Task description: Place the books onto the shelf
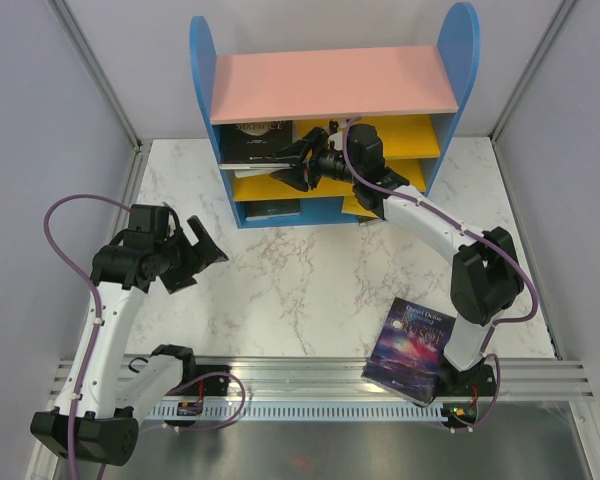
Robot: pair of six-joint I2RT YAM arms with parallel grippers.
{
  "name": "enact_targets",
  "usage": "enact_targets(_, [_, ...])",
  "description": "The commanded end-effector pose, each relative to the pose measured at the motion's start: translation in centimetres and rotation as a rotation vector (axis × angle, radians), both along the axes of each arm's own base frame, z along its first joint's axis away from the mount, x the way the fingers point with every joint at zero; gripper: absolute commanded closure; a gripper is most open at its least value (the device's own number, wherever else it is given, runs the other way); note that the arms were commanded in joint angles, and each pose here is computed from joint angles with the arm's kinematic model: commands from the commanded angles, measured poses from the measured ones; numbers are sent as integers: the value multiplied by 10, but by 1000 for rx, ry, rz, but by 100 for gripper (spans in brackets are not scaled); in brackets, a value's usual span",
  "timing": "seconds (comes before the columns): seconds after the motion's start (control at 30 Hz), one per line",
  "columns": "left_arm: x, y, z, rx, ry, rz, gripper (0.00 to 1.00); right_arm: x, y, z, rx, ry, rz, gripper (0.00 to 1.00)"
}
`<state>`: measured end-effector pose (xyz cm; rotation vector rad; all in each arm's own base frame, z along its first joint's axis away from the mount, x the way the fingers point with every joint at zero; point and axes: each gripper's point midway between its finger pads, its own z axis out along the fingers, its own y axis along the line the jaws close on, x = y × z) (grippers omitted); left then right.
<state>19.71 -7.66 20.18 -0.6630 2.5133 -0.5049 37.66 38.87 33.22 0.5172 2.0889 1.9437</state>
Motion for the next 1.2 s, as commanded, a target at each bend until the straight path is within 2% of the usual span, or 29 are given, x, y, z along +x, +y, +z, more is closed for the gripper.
enact_targets(0.0, [4,-1,7,5,-45,-23,2,4,-3,31,52,-80,-21,37])
enact_targets(0.03, [4,-1,7,5,-44,-23,2,1,-4,32,50,-83,-19,29])
enact_targets(0.13, [3,-1,6,4,-42,-20,2,-7,-9,37,34,-102,-14,19])
enact_targets(0.23, [4,-1,6,1,-41,-19,2,-18,-14,38,-5,-121,-5,14])
enact_targets(0.4, [5,-3,7,-7,-41,-21,2,-48,-32,41,-56,-159,10,10])
enact_targets(0.43, [5,-3,8,-9,-43,-23,2,-54,-38,21,-112,-141,12,10])
enact_targets(0.5, [5,-4,9,-10,-46,-27,2,-71,-53,20,-159,-171,4,10])
enact_targets(0.57, [4,-6,10,-19,-51,-41,2,-85,-70,-16,-284,-168,20,11])
enact_targets(0.6, [2,-7,8,-22,-48,-47,2,-98,-86,-37,-367,-119,12,12])
enact_targets(0.63, [1,-9,8,-33,-50,-56,2,-101,-100,-52,-442,-143,13,12])
enact_targets(0.7, [-1,-12,4,-46,-48,-72,2,-118,-132,-88,-566,-61,-13,13])
enact_targets(0.77, [-4,-20,4,-78,-53,-107,2,-116,-176,-115,-685,29,-121,14])
enact_targets(0.8, [-3,-28,3,-112,-58,-142,2,-133,-200,-137,-748,122,-151,15])
enact_targets(0.83, [-5,-35,2,-130,-57,-172,2,-127,-228,-147,-775,183,-242,15])
enact_targets(0.9, [-5,-47,-4,-161,-45,-223,2,-143,-261,-170,-832,295,-299,16])
enact_targets(0.93, [-11,-59,-5,-170,-31,-279,3,-142,-284,-178,-870,351,-369,16])
enact_targets(1.1, [-30,-104,-32,-124,90,-435,5,-154,-342,-196,-1071,492,-437,16])
enact_targets(1.17, [-41,-127,-35,-146,104,-513,5,-152,-370,-199,-1150,547,-488,16])
